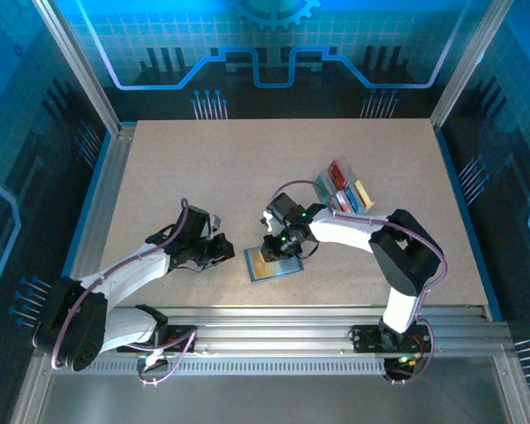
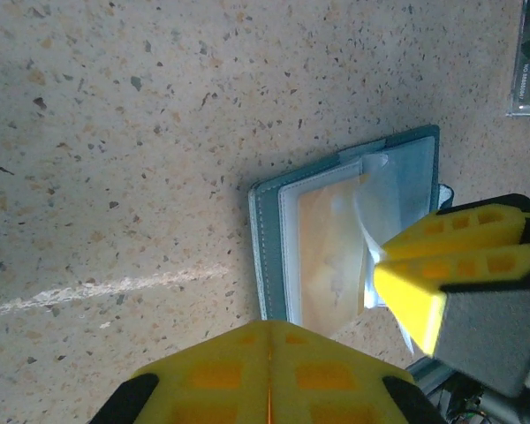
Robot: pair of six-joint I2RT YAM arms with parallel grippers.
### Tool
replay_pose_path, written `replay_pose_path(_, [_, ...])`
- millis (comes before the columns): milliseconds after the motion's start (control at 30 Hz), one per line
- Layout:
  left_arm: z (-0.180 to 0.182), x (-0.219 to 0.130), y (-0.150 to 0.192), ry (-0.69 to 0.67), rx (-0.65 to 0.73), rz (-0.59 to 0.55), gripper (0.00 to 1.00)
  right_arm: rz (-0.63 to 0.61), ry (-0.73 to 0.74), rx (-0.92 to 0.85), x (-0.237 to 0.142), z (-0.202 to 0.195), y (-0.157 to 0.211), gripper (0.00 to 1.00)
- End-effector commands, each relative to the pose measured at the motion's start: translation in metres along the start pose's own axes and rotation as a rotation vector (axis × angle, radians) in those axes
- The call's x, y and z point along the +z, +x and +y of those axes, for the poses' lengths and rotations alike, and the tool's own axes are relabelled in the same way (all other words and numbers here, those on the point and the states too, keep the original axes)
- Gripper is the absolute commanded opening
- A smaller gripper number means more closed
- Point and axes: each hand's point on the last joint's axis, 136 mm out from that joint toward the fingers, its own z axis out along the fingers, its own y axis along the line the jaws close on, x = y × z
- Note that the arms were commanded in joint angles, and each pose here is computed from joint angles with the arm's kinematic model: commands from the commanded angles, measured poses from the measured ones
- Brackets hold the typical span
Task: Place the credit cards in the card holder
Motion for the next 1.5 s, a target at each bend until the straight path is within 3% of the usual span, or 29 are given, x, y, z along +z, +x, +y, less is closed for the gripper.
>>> replay_pose_path(0, [0.006,0.0,0.007,-0.006,-0.012,0.028,0.08,0.01,-0.137,-0.013,-0.003,0.026,0.002,0.3])
replay_pose_path(100, [0.006,0.002,0.007,-0.006,-0.013,0.03,0.08,0.015,-0.175,-0.003,-0.005,0.027,0.004,0.42])
replay_pose_path(267, [0.005,0.002,0.006,-0.003,-0.01,0.03,0.08,0.015,-0.221,0.027,-0.01,0.021,0.006,0.49])
replay_pose_path(433, [-0.001,-0.001,0.003,0.008,0.002,0.027,0.08,0.037,-0.184,0.051,0.002,0.011,0.007,0.41])
replay_pose_path(600, [-0.006,0.0,0.001,0.019,0.009,0.036,0.07,0.051,-0.157,0.049,0.015,0.007,0.008,0.21])
replay_pose_path(767, [-0.013,0.007,0.001,0.029,0.024,0.056,0.05,0.074,-0.107,0.055,0.032,-0.002,0.01,0.13])
replay_pose_path(1100, [-0.029,0.036,0.01,0.021,0.075,0.127,0.05,0.054,-0.113,0.064,0.036,0.004,0.007,0.15])
replay_pose_path(1467, [-0.012,0.061,0.014,-0.028,0.069,0.157,0.03,0.032,-0.103,0.032,0.018,0.012,0.001,0.2])
